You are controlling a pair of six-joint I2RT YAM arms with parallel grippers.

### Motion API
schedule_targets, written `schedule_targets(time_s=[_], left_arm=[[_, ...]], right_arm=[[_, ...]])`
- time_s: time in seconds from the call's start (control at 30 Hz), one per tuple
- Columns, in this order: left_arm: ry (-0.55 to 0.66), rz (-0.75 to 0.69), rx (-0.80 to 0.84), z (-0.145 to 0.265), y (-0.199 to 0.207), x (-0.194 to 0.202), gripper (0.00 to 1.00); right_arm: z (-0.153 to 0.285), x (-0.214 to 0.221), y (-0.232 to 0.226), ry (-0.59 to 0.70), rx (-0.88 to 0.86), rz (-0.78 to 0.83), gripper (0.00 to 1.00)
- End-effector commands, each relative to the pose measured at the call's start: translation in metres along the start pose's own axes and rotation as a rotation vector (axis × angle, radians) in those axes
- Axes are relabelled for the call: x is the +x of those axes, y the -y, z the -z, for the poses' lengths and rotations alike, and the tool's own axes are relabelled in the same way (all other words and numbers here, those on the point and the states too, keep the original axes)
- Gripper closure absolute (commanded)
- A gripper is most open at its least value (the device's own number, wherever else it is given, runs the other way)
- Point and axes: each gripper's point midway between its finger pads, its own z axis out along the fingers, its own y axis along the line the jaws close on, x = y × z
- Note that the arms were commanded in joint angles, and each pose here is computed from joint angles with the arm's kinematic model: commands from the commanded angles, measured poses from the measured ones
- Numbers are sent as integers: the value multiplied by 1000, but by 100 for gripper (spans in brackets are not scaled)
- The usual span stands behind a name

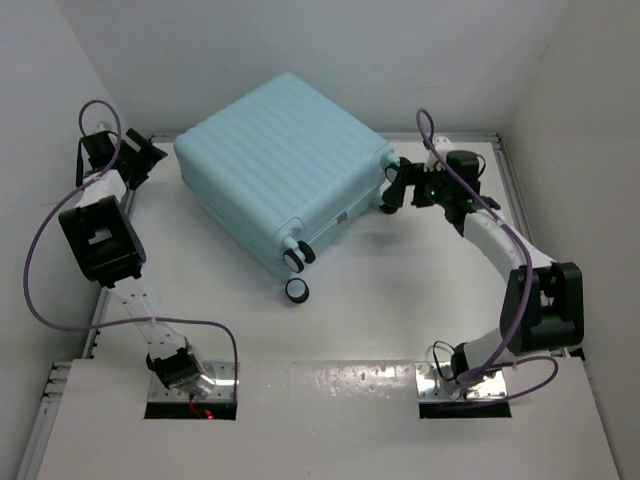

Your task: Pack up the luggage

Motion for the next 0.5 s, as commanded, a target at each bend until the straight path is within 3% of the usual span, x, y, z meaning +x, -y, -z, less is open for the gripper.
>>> schedule_targets(time_s=[0.0,0.17,0.23,0.3,0.33,0.4,0.47], left_arm=[[19,-143,33,23,23,-11,9],[-22,-204,46,47,29,18,9],[-51,-203,64,55,34,31,9],[-76,-227,97,60,39,35,9],[-83,-236,112,64,43,36,9],[-83,-264,133,75,50,36,9],[-84,-287,150,82,53,39,9]], right_arm=[[10,-64,4,69,73,213,3],[-2,-89,18,8,122,473,0],[-21,-93,20,-53,100,513,0],[-44,-62,34,-200,40,559,0],[-43,-91,29,-168,33,578,0],[-66,-50,44,-323,-57,590,0],[-61,-70,37,-330,-107,613,1]])
